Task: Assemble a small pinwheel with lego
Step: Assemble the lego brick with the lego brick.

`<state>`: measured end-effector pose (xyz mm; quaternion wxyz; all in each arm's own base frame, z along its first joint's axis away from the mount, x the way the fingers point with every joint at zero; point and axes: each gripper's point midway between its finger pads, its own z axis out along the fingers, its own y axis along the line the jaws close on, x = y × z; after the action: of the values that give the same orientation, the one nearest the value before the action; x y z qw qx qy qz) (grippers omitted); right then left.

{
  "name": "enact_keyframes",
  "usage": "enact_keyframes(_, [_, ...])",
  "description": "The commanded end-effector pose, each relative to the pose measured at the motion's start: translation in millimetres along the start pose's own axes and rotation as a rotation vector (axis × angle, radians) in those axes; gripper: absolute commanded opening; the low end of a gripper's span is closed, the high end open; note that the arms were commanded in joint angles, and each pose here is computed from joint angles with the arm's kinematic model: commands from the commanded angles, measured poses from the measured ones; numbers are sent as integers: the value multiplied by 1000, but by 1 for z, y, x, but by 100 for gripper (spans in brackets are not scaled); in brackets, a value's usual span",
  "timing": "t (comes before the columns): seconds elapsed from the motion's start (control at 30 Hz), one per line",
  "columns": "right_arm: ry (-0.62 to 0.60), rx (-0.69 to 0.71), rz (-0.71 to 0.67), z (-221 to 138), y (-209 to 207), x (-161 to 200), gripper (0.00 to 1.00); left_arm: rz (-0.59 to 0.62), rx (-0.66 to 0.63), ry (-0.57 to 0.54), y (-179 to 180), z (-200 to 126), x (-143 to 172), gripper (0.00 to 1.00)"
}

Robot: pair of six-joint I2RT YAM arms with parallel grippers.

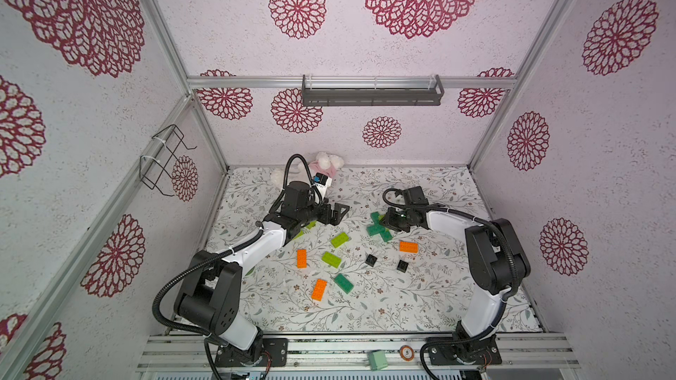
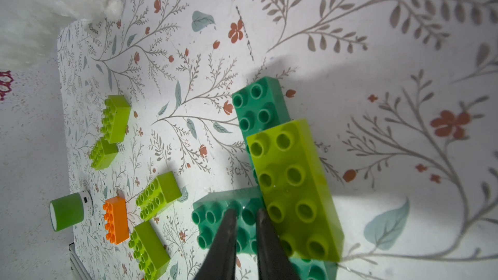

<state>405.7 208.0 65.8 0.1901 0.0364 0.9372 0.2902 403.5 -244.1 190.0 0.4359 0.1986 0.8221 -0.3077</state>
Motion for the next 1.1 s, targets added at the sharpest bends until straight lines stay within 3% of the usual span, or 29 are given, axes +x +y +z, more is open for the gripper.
enact_keyframes(0.0, [65,111,27,2,-29,25,17,19,-15,-40,2,-7,-12,97])
enact_keyframes(0.4, [-43,51,-103,-24,27,-18,20,4,-18,-71,-1,-17,-21,97])
enact_keyframes(0.6, [-21,299,-188,-35,-1,-17,26,-101,-151,-114,16,-38,-33,97])
enact_keyframes(0.73, [-11,353,-240,-36,-1,-17,30,-120,-157,-135,12,-54,-39,97])
enact_keyframes(0.97, [15,394,-310,-26,6,-17,55,-99,-167,-139,11,-60,-38,97])
enact_keyframes(1.07, [36,425,-326,-23,0,-16,59,-98,-155,-139,9,-59,-38,97])
